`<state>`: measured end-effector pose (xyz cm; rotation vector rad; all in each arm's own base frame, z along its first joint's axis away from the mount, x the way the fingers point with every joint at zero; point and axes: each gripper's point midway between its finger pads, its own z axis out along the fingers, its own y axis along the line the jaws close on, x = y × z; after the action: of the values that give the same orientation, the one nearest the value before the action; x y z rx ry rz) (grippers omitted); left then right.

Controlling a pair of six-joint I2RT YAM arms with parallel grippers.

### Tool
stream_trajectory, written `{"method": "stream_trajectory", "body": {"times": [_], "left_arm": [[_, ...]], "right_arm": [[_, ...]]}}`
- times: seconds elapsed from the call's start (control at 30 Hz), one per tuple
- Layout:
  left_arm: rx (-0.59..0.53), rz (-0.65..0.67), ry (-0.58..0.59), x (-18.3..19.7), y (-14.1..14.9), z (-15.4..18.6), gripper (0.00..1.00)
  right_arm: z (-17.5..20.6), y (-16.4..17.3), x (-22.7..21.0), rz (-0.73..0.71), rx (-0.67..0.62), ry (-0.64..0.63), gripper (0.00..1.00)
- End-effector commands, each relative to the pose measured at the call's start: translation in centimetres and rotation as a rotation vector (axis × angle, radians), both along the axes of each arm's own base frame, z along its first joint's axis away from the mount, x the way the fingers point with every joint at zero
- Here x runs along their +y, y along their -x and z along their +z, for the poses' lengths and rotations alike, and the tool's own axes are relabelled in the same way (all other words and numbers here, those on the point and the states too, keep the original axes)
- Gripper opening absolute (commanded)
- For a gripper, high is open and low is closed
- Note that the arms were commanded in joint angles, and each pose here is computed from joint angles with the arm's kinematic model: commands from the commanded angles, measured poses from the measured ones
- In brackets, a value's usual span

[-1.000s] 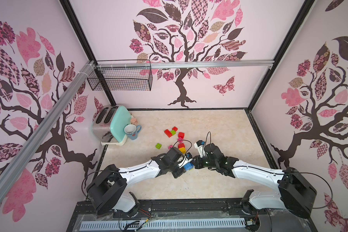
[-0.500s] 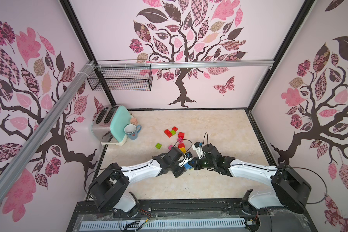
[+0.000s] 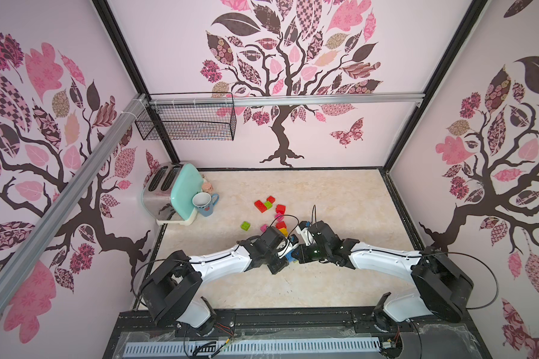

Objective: Assemble the number 4 with lego
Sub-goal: Assemble the lego brick with the lego brick.

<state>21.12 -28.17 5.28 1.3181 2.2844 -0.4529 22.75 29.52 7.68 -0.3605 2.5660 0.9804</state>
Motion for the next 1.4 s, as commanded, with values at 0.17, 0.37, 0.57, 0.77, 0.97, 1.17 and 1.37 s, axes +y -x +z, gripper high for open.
{"method": "stream_trajectory", "body": {"times": [0.17, 0.37, 0.57, 0.77, 0.97, 1.17, 1.37], "left_arm": [[0.035, 0.038, -0.101, 0.8, -0.6, 0.3, 0.00], [0.072, 0.041, -0.162, 1.1, -0.5, 0.4, 0.00], [0.076, 0.053, -0.181, 1.5, -0.6, 0.5, 0.00], [0.032, 0.098, -0.193, 1.7, -1.7, 1.6, 0.30], [-0.001, 0.119, -0.190, 2.0, -2.1, 1.9, 0.47], [-0.041, 0.159, -0.197, 2.5, -2.7, 1.5, 0.73], [-0.061, 0.160, -0.141, 1.9, -3.0, 2.4, 0.98]], "right_arm": [[-5.5, 1.0, -4.1, -0.108, 0.161, 0.231, 0.00], [-6.9, 1.5, -5.0, -0.132, 0.220, 0.275, 0.00], [-7.4, 1.6, -5.0, -0.130, 0.241, 0.273, 0.00], [-7.4, 1.6, -4.7, -0.121, 0.241, 0.262, 0.00], [-7.4, 1.7, -4.2, -0.097, 0.250, 0.246, 0.00], [-6.4, 1.6, -3.3, -0.055, 0.229, 0.204, 0.00], [-4.1, 0.8, -1.4, 0.004, 0.145, 0.097, 0.00]]}}
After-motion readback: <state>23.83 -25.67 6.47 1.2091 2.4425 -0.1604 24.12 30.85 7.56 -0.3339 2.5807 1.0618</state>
